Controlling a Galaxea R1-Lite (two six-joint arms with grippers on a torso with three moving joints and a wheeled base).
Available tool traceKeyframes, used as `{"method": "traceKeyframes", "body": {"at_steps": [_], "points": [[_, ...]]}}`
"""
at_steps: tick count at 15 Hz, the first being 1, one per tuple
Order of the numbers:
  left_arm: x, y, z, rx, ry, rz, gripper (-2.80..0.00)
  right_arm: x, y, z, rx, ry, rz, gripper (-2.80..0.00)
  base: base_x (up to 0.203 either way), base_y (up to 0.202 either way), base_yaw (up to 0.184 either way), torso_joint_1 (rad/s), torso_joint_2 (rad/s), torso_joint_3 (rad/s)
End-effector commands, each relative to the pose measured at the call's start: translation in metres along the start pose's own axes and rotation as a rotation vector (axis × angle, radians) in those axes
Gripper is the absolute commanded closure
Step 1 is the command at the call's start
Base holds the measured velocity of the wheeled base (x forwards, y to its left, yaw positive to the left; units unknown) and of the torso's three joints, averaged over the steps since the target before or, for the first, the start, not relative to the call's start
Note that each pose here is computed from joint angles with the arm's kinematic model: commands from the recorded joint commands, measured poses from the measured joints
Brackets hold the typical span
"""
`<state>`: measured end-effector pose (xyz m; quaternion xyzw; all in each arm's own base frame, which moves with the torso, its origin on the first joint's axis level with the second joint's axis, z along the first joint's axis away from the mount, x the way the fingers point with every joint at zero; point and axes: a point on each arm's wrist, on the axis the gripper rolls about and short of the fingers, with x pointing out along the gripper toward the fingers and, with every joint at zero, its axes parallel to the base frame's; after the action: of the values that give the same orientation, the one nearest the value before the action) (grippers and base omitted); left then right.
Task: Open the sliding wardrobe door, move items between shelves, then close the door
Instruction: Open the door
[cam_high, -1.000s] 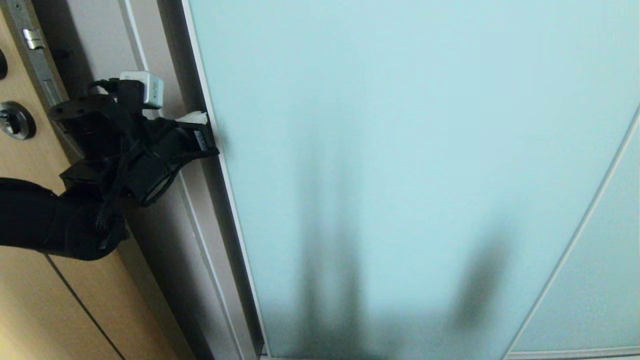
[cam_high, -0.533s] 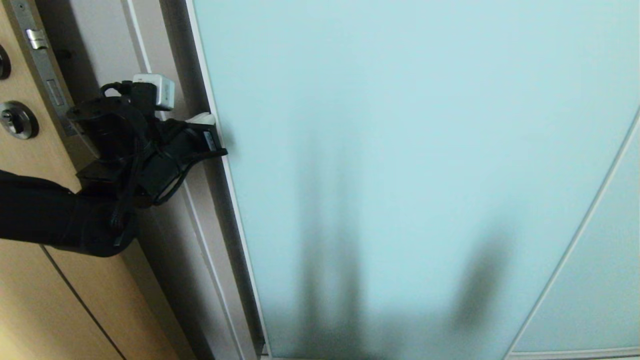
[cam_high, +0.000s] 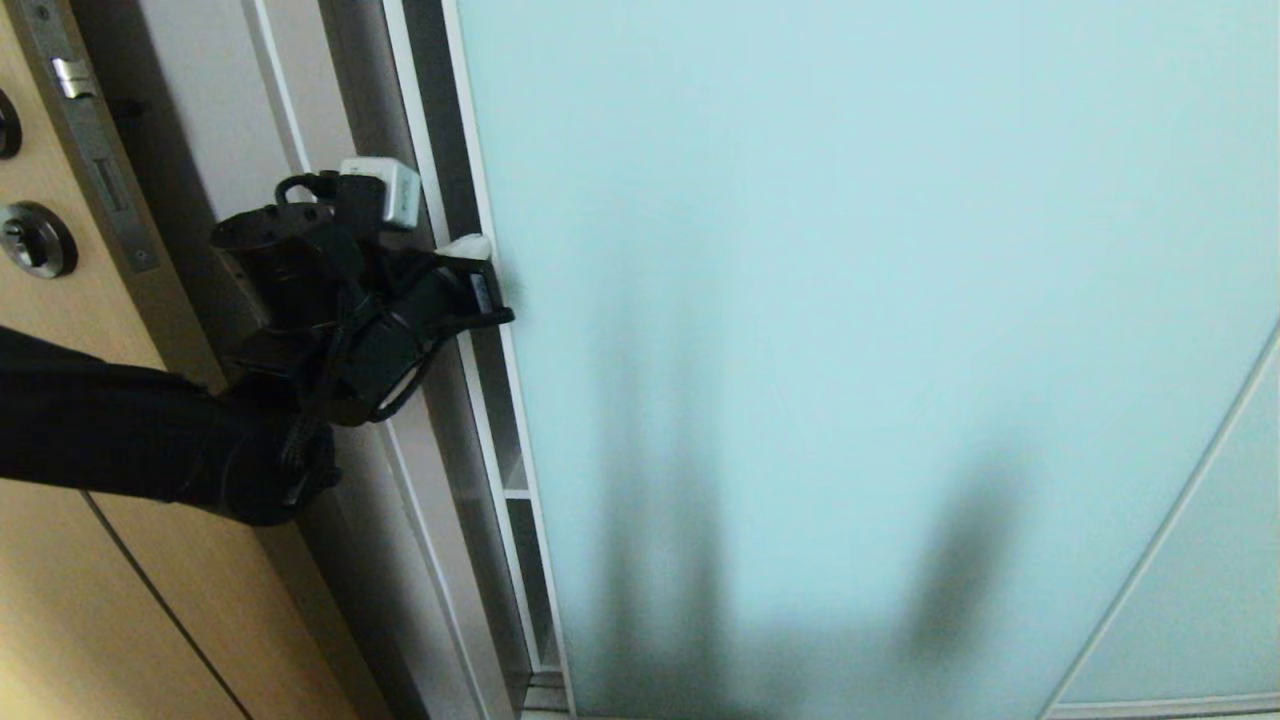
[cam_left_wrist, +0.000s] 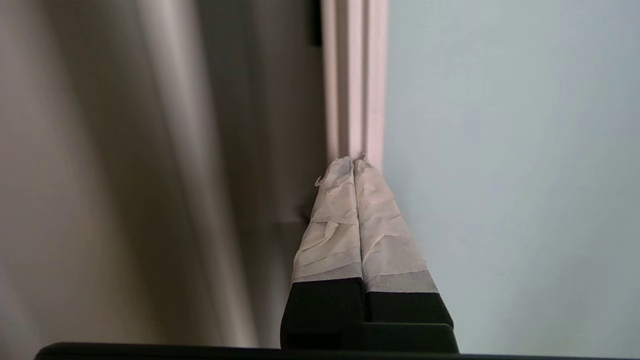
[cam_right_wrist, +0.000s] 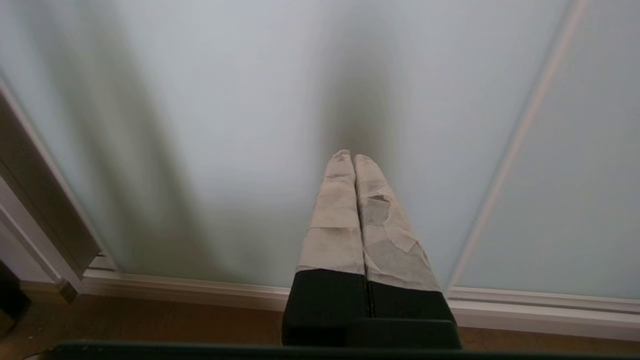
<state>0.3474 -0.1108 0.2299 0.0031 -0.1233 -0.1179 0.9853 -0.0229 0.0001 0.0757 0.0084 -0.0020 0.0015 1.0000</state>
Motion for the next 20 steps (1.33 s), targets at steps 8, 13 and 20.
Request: {"method": "traceKeyframes", "body": {"at_steps": [8,13,20], "points": [[-0.004,-0.064,0.010,-0.040,-0.041,-0.168,0.00,0.000,0.000,0.000,0.000,-0.001,0.002,0.00,0.000,0.000,0.000,0.000,0.00,0.000],[-0.019,-0.102,0.013,-0.069,-0.038,-0.264,0.00,0.000,0.000,0.000,0.000,-0.001,0.000,0.00,0.000,0.000,0.000,0.000,0.00,0.000],[-0.004,-0.147,-0.025,-0.076,-0.001,-0.347,0.00,0.000,0.000,0.000,0.000,0.001,0.001,0.00,0.000,0.000,0.000,0.000,0.00,0.000]]}}
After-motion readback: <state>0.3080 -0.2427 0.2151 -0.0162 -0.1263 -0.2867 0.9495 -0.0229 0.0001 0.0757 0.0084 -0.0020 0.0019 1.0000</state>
